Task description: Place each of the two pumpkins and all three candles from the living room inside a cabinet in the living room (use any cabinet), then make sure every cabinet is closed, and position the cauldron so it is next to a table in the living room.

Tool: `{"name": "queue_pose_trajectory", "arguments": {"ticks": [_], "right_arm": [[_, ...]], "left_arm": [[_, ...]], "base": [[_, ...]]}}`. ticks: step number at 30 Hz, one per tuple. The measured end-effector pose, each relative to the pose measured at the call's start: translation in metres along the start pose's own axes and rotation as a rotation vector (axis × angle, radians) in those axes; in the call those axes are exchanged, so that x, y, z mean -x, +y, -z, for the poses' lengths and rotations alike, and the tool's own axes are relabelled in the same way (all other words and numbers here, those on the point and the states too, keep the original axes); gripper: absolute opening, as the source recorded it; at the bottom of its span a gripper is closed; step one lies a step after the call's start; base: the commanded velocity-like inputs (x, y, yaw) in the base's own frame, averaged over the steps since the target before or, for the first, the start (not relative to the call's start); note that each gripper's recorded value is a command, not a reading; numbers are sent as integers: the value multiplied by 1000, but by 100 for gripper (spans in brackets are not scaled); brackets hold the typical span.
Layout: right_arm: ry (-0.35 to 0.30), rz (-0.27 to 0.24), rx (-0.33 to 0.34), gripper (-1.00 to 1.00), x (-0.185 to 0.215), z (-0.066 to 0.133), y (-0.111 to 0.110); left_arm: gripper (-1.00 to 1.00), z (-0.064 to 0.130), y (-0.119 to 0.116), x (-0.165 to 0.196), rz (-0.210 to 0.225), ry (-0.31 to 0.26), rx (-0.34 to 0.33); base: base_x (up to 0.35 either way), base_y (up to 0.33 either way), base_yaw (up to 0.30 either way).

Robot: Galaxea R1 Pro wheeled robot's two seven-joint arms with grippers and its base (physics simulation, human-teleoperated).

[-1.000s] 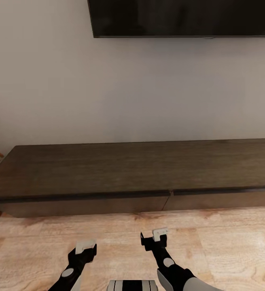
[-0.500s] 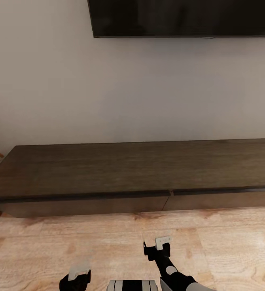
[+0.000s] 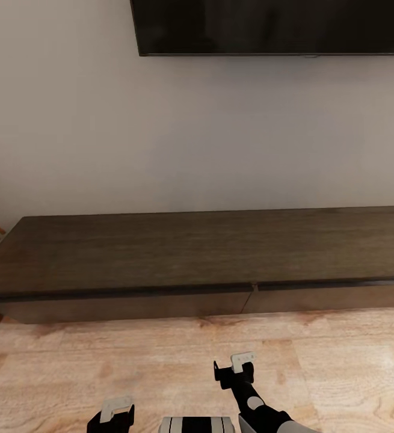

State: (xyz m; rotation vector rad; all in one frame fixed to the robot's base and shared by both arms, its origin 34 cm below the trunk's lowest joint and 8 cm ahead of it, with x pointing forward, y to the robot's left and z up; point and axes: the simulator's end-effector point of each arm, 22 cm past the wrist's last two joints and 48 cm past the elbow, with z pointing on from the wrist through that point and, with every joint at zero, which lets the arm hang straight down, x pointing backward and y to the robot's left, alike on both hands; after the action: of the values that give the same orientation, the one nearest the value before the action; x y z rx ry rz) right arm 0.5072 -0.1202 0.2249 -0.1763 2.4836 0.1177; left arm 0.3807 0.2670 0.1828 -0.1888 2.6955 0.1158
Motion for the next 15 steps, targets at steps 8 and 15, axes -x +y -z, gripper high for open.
{"name": "queue_pose_trajectory", "arguments": {"ticks": [8,15], "right_arm": [[96,31,-27,100,-57,18,-27],[153,40,-33,100,-90,31,-30]], "left_arm": [[100,10,22,-33,29,50,36],[100,21,42,-62,69,91,79]], "base": [[0,0,0],[0,0,0]]}}
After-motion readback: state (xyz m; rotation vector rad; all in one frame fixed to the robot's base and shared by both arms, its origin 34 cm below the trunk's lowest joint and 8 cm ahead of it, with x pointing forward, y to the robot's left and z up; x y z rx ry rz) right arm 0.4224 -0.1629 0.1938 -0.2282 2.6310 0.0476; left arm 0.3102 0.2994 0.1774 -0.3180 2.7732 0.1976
